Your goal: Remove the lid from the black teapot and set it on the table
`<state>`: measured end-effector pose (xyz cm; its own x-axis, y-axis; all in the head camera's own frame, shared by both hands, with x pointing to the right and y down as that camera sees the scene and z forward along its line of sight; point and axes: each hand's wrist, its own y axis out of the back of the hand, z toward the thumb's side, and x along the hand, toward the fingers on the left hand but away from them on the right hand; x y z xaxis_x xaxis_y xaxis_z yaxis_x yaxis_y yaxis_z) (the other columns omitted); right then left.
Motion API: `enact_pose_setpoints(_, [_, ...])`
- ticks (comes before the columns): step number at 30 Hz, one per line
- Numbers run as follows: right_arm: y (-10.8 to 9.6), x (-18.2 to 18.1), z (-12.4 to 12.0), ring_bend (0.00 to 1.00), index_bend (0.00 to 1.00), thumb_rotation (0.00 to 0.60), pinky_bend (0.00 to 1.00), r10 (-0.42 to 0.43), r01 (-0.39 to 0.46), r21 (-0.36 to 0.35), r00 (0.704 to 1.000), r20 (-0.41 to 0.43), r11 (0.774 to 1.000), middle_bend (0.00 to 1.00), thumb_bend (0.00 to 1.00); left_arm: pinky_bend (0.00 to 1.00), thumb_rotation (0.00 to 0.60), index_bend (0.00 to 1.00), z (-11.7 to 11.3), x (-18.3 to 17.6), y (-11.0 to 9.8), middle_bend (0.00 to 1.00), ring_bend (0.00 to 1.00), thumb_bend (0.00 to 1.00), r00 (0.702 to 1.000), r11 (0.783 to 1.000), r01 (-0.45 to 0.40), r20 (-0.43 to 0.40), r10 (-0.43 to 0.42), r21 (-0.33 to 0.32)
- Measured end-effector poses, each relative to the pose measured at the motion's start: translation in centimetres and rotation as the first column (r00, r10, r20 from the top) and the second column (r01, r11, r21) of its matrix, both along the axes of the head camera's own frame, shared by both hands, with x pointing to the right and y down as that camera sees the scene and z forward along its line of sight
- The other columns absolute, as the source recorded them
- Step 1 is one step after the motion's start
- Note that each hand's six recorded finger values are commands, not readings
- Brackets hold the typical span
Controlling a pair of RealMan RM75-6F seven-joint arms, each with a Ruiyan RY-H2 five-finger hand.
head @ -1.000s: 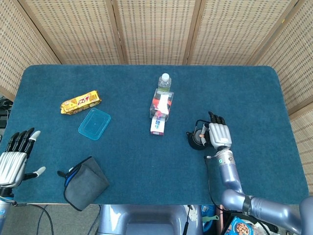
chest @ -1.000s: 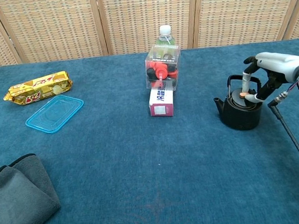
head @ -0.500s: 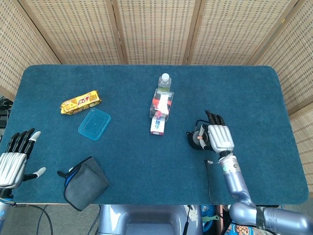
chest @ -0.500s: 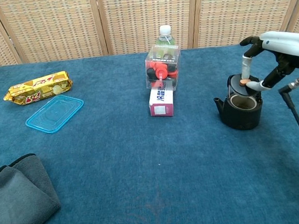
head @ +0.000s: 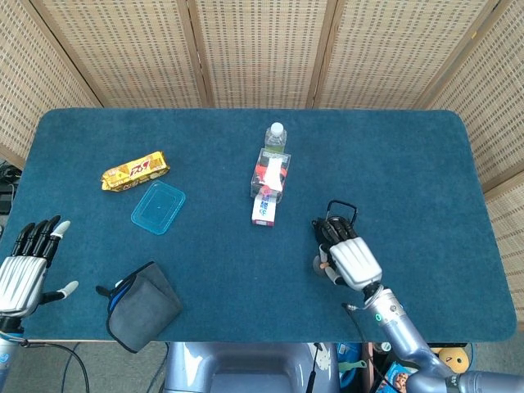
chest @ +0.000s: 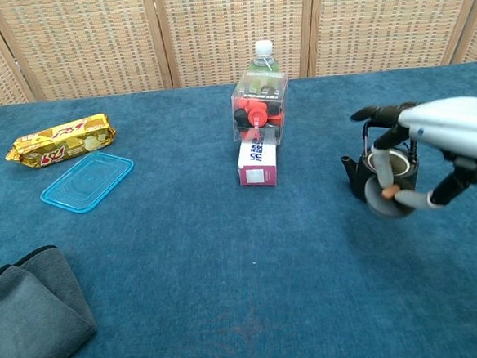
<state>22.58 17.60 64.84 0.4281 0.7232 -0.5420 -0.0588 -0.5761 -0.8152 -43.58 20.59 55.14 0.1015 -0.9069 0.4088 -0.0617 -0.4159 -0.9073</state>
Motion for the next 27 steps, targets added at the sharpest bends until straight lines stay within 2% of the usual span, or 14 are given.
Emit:
enact_pose_setpoints(4, [1.2, -0.1, 1.8, 0.00, 0.64, 0.600, 0.00, -0.140, 0.140, -0.001, 0.989, -0.046, 0.990, 0.00, 0.55, 0.00, 0.600, 0.00, 0.1, -0.1, 0.0, 0.00, 0.00, 0.06, 1.000, 1.000, 0.002, 0.001, -0.002, -0.002])
enact_pose_setpoints(8, [2.0, -0.9, 3.2, 0.00, 0.64, 0.600, 0.00, -0.224, 0.224, -0.020, 0.971, -0.078, 0.975, 0.00, 0.55, 0.00, 0.600, 0.00, 0.2, -0.2, -0.1, 0.00, 0.00, 0.06, 1.000, 1.000, 0.005, 0.000, -0.005, -0.007])
enact_pose_setpoints(10, [2.2, -1.3, 3.5, 0.00, 0.58, 0.600, 0.00, -0.245, 0.244, -0.018, 0.965, -0.090, 0.970, 0.00, 0.52, 0.00, 0.600, 0.00, 0.2, -0.2, -0.2, 0.00, 0.00, 0.06, 1.000, 1.000, 0.008, 0.000, -0.008, -0.007])
enact_pose_setpoints(12, [2.2, -1.4, 3.6, 0.00, 0.41, 0.600, 0.00, -0.256, 0.256, -0.014, 0.961, -0.105, 0.967, 0.00, 0.32, 0.00, 0.600, 0.00, 0.2, -0.3, -0.2, 0.00, 0.00, 0.06, 1.000, 1.000, 0.009, 0.000, -0.009, -0.007])
enact_pose_setpoints(13, [2.2, -1.4, 3.6, 0.00, 0.29, 0.600, 0.00, -0.260, 0.260, -0.012, 0.959, -0.113, 0.965, 0.00, 0.16, 0.00, 0.600, 0.00, 0.2, -0.3, -0.2, 0.00, 0.00, 0.06, 1.000, 1.000, 0.009, 0.000, -0.009, -0.007])
enact_pose_setpoints(14, [2.2, -1.5, 3.6, 0.00, 0.21, 0.600, 0.00, -0.264, 0.265, -0.008, 0.957, -0.121, 0.964, 0.00, 0.05, 0.00, 0.600, 0.00, 0.2, -0.3, -0.2, 0.00, 0.00, 0.06, 1.000, 1.000, 0.010, 0.000, -0.010, -0.009])
enact_pose_setpoints(15, [2.2, -1.5, 3.5, 0.00, 0.17, 0.600, 0.00, -0.266, 0.268, -0.003, 0.956, -0.126, 0.963, 0.00, 0.01, 0.00, 0.600, 0.00, 0.2, -0.3, -0.2, 0.00, 0.00, 0.06, 1.000, 1.000, 0.010, 0.000, -0.010, -0.009])
enact_pose_setpoints(21, [1.6, -1.5, 1.5, 0.00, 0.14, 0.600, 0.00, -0.234, 0.238, 0.038, 0.967, -0.098, 0.970, 0.00, 0.00, 0.00, 0.600, 0.00, 0.2, -0.3, -0.2, 0.00, 0.00, 0.06, 1.000, 1.000, 0.007, -0.002, -0.007, -0.010])
enact_pose_setpoints(27, [0.9, 0.6, -2.2, 0.00, 0.14, 0.600, 0.00, -0.161, 0.165, 0.097, 0.986, -0.045, 0.982, 0.00, 0.00, 0.00, 0.600, 0.00, 0.0, -0.2, -0.1, 0.00, 0.00, 0.06, 1.000, 1.000, 0.006, -0.005, -0.006, -0.001])
